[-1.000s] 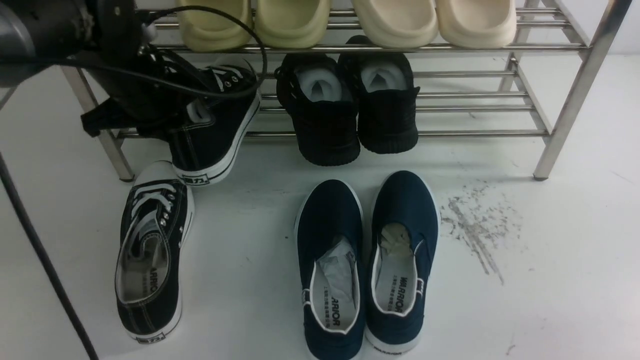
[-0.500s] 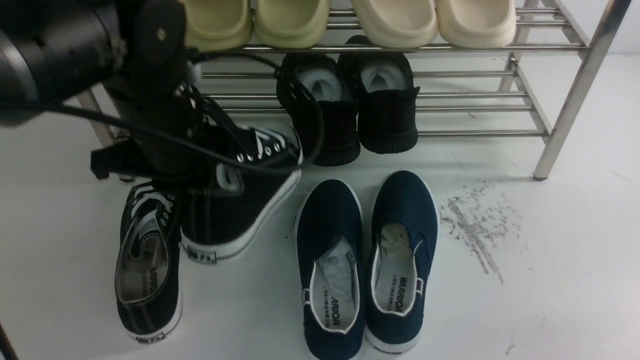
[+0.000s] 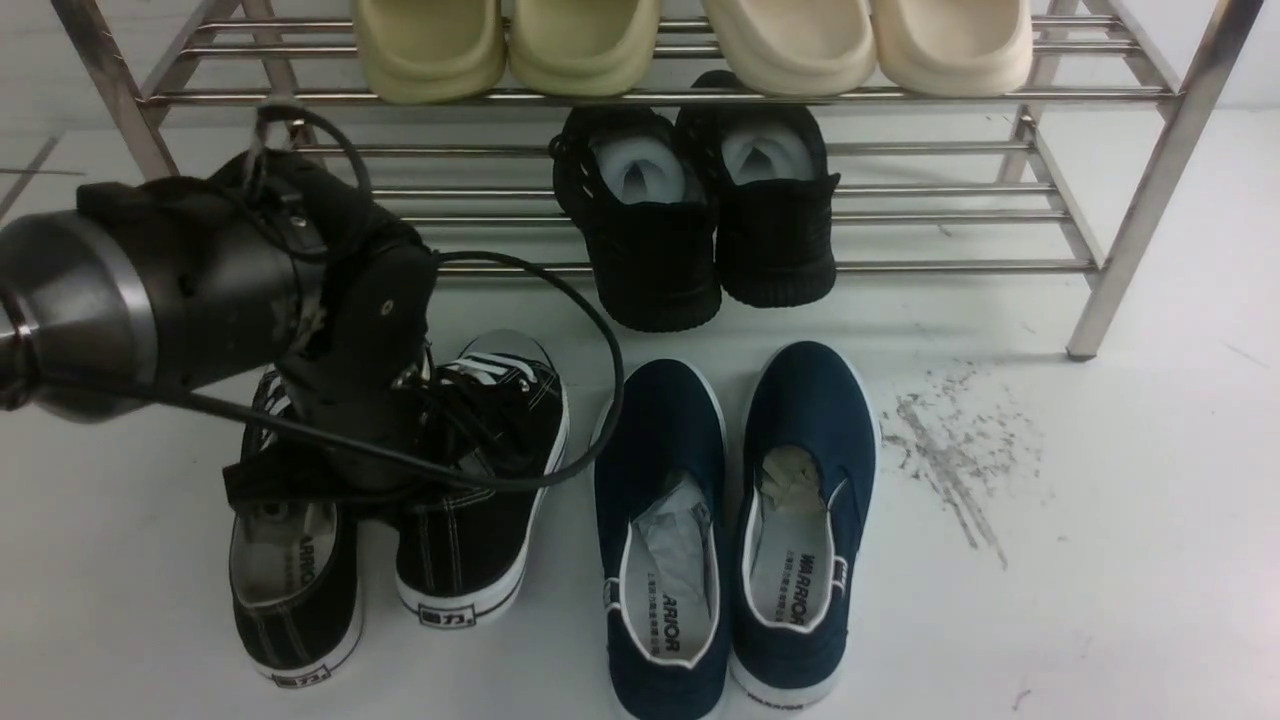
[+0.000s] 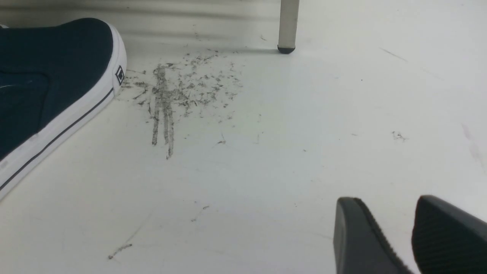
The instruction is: Take the shoes off the shelf with your hand on the white table.
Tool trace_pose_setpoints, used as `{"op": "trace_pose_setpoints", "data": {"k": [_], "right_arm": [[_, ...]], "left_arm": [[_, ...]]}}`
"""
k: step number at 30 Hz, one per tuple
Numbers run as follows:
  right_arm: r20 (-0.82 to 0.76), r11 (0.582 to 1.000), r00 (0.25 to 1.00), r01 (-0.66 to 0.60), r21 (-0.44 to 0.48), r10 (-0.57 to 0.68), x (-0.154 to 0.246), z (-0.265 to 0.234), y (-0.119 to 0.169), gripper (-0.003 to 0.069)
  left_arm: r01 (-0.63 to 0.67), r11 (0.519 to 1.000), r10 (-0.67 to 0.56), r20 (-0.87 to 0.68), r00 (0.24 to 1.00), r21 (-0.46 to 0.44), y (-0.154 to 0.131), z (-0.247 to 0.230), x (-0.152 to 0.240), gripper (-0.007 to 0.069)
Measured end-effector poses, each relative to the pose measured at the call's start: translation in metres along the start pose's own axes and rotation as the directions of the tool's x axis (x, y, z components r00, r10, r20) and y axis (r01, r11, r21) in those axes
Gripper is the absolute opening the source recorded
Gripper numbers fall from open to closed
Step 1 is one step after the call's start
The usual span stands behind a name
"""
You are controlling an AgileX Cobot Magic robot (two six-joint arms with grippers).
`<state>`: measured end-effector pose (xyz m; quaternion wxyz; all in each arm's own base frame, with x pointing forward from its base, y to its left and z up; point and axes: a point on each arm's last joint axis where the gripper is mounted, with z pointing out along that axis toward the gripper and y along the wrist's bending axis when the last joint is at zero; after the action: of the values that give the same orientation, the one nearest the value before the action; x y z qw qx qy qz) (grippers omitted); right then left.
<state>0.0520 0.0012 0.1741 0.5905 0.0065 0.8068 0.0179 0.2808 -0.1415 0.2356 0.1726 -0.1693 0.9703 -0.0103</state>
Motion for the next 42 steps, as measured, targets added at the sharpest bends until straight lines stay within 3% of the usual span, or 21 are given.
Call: {"op": "trace_pose_setpoints", "data": {"k": [6,8,14,18,22,27,35,42], "right_arm": [[0.000,1.000,1.000,0.000,0.000,0.000,0.000,0.000,0.000,0.0240],[0.000,1.000,1.000,0.000,0.000,0.000,0.000,0.000,0.000,0.0240],[0.000,1.000,1.000,0.000,0.000,0.000,0.000,0.000,0.000,0.0240],[0.000,1.000,1.000,0.000,0.000,0.000,0.000,0.000,0.000,0.0240],[0.000,1.000,1.000,0.000,0.000,0.000,0.000,0.000,0.000,0.0240],[0.000,1.000,1.000,0.000,0.000,0.000,0.000,0.000,0.000,0.0240],[0.000,1.000,1.000,-0.001,0.000,0.001,0.000,0.000,0.000,0.0240],[0.000,1.000,1.000,-0.009,0.000,0.009,0.000,0.000,0.000,0.0240]], "left_arm": [[0.004,1.000,-0.004,-0.001,1.000,0.000,0.000,0.001,0.000,0.0069],[0.002,1.000,-0.002,-0.002,1.000,-0.001,-0.001,0.003,0.000,0.0119],[-0.029,0.998,0.026,-0.042,0.999,-0.055,-0.001,0.016,0.002,0.0370],[-0.037,0.997,0.034,-0.040,0.999,-0.069,0.000,-0.001,-0.002,0.0460],[-0.049,0.998,0.049,0.002,0.999,-0.037,0.003,-0.034,-0.010,0.0474],[-0.143,0.990,0.144,0.074,0.987,-0.012,0.028,-0.099,-0.009,0.0403],[-0.349,0.936,0.327,0.263,0.908,0.043,0.087,-0.175,0.020,0.0035],[-0.390,0.919,0.349,0.336,0.875,0.060,0.146,-0.176,0.072,0.0004]]}}
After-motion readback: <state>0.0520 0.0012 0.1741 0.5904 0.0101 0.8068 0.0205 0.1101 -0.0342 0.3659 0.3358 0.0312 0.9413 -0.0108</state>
